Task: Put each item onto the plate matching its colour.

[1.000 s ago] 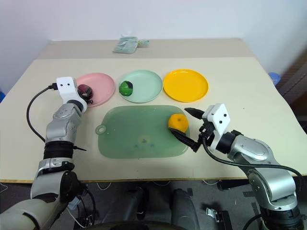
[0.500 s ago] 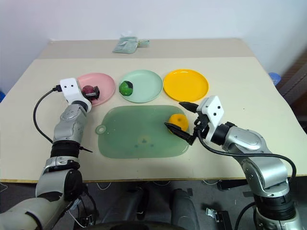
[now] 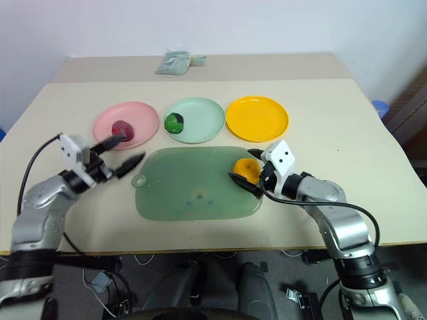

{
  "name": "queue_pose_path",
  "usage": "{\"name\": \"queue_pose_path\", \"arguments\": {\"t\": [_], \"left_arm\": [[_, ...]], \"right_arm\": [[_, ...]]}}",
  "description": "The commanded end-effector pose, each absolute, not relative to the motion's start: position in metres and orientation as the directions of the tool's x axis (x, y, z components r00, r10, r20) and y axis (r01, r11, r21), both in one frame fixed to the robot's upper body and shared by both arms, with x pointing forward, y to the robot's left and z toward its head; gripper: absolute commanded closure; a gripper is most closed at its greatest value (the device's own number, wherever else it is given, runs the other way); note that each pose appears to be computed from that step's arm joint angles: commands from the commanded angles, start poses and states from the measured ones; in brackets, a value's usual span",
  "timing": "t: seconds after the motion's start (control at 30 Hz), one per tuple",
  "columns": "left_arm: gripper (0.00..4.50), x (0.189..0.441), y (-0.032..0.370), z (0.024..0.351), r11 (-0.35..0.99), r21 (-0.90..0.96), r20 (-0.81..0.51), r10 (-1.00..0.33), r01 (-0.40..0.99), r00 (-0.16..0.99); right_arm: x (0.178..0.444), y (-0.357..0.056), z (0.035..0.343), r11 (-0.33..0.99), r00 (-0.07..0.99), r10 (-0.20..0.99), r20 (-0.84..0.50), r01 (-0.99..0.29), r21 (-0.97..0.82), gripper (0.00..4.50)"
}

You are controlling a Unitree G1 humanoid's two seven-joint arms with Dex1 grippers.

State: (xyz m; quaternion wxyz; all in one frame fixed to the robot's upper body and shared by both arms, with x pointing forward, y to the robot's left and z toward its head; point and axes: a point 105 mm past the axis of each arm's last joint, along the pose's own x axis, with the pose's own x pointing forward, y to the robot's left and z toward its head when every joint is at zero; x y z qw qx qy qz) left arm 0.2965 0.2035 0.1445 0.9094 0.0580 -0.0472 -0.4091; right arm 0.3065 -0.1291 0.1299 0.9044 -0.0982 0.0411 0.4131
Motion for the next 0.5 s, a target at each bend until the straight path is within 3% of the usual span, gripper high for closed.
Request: {"name": "queue_pose_path", "arguments": {"t": [0.03, 0.33, 0.43, 0.5], "left_arm": [[0.05, 0.270, 0.188, 0.157, 0.477, 0.151, 0.030, -0.878, 0.866, 0.478], [0.05, 0.251, 0.184, 0.157, 0.364, 0.184, -0.052, -0.924, 0.913, 0.379], [0.00, 0.248, 0.182, 0.156, 0.363, 0.188, -0.053, -0.924, 0.913, 0.379], [0.00, 0.249, 0.181, 0.156, 0.373, 0.193, -0.048, -0.920, 0.908, 0.388]], "right_arm": [[0.312, -0.126, 0.127, 0.624, 0.644, 0.751, -0.149, -0.765, -0.160, 0.00], [0.315, -0.131, 0.108, 0.613, 0.625, 0.756, -0.197, -0.780, -0.124, 0.00], [0.317, -0.131, 0.105, 0.614, 0.625, 0.754, -0.203, -0.780, -0.122, 0.83], [0.317, -0.131, 0.103, 0.612, 0.623, 0.755, -0.204, -0.782, -0.120, 1.66]]}}
